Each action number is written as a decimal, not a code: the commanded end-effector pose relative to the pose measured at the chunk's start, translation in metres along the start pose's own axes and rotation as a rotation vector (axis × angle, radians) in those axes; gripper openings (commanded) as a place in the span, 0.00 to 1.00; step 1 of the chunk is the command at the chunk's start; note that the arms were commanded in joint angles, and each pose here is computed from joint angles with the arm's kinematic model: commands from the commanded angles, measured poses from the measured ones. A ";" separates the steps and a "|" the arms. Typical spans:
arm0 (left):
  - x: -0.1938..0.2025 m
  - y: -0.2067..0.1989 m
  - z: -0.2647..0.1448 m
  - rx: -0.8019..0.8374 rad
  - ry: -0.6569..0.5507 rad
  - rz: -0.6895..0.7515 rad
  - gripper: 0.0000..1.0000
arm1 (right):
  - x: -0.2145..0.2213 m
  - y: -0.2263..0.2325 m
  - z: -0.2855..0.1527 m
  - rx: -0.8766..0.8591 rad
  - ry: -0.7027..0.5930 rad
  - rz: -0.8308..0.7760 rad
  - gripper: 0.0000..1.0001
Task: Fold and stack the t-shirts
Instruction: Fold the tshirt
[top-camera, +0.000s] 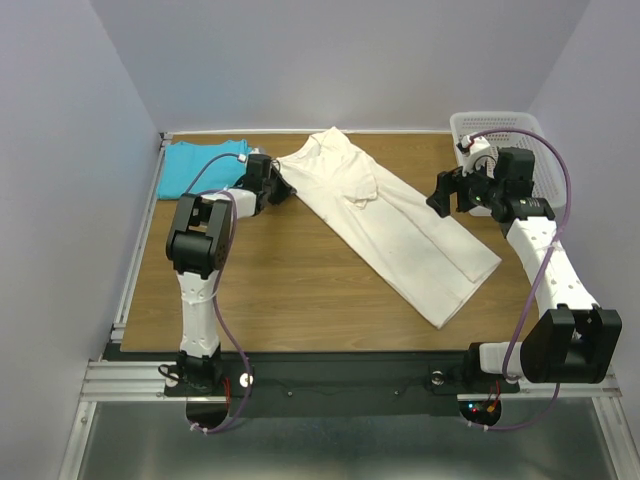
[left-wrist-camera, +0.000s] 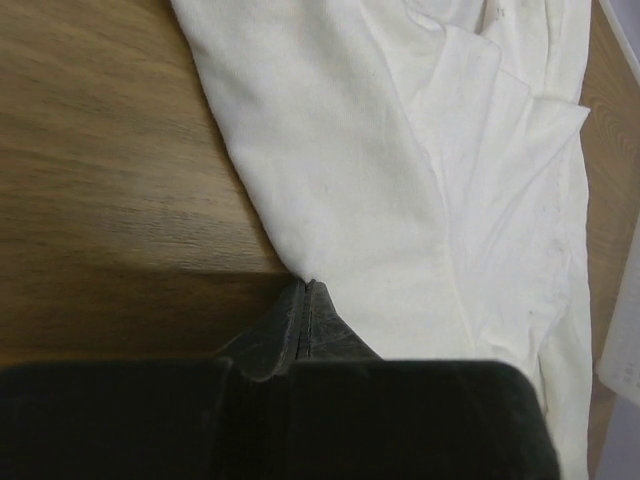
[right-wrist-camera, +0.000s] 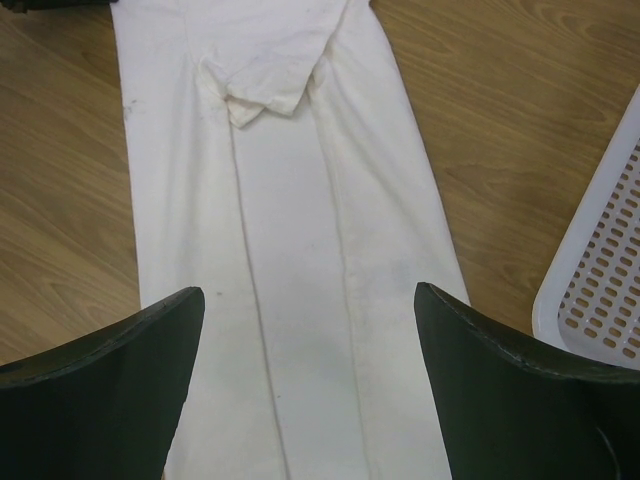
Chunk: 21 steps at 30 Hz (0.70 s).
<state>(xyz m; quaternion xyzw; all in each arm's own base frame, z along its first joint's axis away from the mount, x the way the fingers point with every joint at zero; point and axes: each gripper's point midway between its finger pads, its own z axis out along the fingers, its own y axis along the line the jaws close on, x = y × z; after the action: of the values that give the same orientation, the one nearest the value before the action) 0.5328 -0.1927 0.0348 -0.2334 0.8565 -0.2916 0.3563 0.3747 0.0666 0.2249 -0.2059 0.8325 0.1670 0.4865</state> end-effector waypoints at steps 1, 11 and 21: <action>-0.035 0.023 -0.023 -0.062 -0.055 0.030 0.00 | -0.014 0.002 -0.007 -0.001 -0.054 -0.019 0.91; -0.057 0.036 -0.021 -0.063 -0.013 0.088 0.00 | -0.016 0.004 -0.008 -0.015 -0.060 -0.025 0.91; -0.091 -0.032 -0.065 0.105 -0.082 0.259 0.54 | -0.005 -0.001 -0.009 -0.002 -0.025 -0.122 0.92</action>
<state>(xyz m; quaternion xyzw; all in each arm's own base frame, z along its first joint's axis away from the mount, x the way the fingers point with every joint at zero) 0.5412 -0.1310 0.0464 -0.1822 0.8793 -0.2543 0.3592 0.3727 0.0685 0.2242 -0.2320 0.8243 0.1663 0.4890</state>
